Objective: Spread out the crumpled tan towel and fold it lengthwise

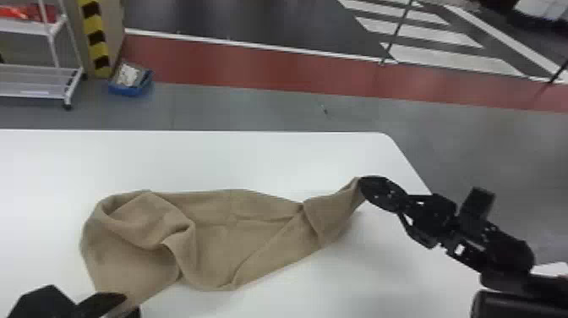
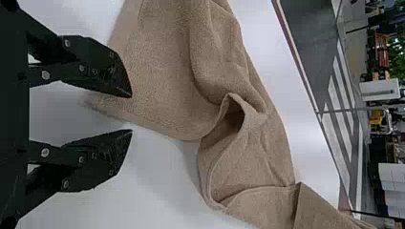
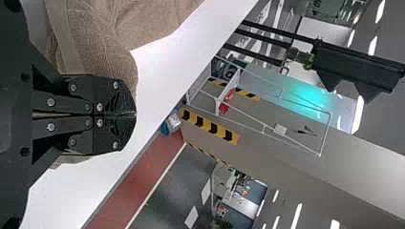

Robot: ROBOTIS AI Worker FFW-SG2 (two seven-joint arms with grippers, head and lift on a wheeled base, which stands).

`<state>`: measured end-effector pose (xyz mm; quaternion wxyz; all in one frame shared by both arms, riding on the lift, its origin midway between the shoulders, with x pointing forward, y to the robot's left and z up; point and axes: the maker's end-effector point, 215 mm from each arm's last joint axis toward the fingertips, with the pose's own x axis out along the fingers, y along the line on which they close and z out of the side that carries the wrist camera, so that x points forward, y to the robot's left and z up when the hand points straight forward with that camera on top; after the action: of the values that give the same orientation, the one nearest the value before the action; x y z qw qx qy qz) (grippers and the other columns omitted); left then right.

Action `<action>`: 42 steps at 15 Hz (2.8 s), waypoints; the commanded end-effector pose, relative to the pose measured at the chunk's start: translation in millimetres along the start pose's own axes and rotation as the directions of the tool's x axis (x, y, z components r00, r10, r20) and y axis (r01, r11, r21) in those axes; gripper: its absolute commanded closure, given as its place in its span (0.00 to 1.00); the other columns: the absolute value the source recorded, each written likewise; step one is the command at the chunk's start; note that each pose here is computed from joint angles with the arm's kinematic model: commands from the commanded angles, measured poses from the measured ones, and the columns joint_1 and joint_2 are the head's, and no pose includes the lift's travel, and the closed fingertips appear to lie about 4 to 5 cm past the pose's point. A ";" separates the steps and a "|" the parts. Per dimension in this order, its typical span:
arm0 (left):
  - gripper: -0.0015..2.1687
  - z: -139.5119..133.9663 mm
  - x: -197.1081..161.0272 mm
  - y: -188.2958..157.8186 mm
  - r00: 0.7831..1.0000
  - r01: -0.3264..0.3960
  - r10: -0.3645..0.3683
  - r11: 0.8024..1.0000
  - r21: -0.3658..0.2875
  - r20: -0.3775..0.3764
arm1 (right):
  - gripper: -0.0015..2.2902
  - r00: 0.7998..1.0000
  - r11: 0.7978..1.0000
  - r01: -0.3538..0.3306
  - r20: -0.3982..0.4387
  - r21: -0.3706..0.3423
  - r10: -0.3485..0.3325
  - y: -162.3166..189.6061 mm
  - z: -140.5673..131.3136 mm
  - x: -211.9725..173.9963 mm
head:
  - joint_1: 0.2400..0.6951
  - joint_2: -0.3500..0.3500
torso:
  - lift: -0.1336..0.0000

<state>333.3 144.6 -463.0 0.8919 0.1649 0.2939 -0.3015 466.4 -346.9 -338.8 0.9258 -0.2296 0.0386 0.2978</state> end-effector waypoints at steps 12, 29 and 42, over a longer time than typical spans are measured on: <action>0.48 9.2 -12.4 9.4 0.999 -0.041 0.041 0.999 0.028 -0.003 | 0.67 1.000 1.000 0.006 0.000 0.005 -0.006 -0.3 -1.8 -3.3 | 1.00 0.12 | 0.07; 0.35 -11.0 -0.3 13.1 0.998 -0.016 0.018 0.999 0.043 -0.057 | 0.67 1.000 1.000 0.015 -0.002 0.012 -0.015 -1.9 -4.4 -7.9 | 1.00 0.10 | 0.07; 0.63 57.6 -65.2 111.4 0.976 -0.208 0.213 0.973 -0.103 0.036 | 0.67 0.993 0.996 -0.021 -0.115 -0.090 0.011 -5.3 -22.6 -12.8 | 1.00 0.19 | 0.07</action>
<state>375.8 213.6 -386.7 0.9212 0.1605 0.2792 -0.2183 461.6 -362.0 -346.0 0.9154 -0.2693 0.0630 0.2926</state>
